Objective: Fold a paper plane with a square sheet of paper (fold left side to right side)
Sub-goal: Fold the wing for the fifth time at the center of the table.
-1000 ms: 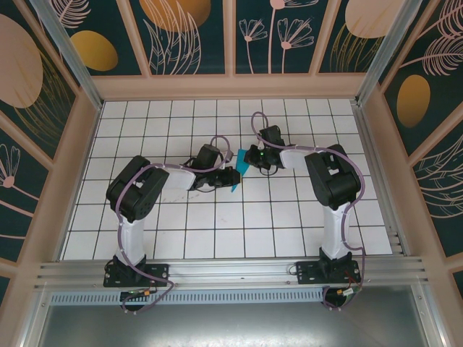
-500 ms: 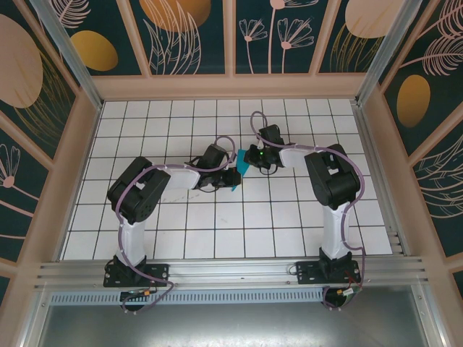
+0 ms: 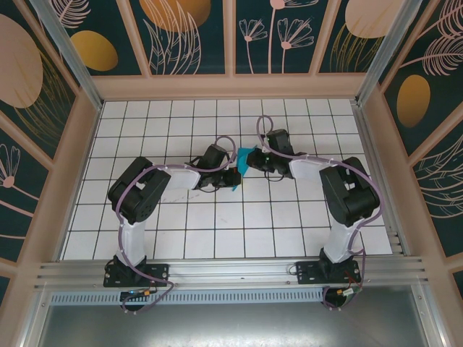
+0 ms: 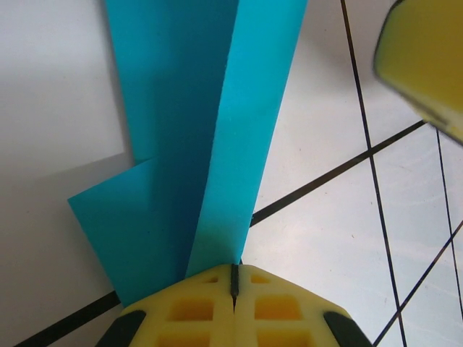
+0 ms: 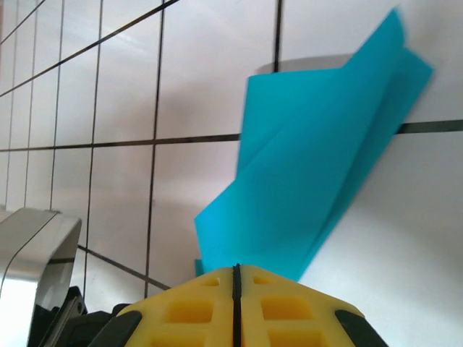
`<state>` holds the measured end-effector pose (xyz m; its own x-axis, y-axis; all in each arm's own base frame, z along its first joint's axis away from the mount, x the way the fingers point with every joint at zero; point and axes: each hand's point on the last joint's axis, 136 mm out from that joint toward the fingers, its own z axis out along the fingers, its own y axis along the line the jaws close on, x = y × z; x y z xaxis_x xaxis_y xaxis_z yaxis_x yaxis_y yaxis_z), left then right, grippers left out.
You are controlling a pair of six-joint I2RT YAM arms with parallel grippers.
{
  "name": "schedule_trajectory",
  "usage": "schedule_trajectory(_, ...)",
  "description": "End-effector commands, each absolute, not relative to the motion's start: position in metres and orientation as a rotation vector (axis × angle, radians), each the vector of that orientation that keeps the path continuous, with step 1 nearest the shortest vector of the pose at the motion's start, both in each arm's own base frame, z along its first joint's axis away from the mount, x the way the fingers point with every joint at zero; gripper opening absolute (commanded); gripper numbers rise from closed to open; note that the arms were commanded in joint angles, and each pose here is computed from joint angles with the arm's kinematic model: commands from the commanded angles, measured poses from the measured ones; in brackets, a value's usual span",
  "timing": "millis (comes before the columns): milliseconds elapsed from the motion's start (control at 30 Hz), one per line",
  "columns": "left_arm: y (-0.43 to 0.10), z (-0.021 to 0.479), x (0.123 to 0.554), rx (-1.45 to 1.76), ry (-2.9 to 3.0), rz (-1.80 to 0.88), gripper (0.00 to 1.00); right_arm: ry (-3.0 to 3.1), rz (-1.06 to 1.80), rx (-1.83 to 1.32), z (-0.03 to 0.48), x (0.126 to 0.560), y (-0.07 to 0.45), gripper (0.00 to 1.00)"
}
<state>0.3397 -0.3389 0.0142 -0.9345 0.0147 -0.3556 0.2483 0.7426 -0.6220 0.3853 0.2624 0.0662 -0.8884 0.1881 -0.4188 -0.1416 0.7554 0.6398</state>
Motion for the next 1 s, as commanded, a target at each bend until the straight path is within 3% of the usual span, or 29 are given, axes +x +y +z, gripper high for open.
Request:
schedule_trajectory(0,-0.31,-0.049,0.304,0.155,2.842,-0.8,0.05,2.461,1.051,-0.022,0.064,0.378,0.283,0.11)
schedule_trajectory(967,-0.302,-0.054,0.3,0.161,2.864,-0.751,0.04,2.547,0.8,-0.065,0.015,0.427,0.255,0.11)
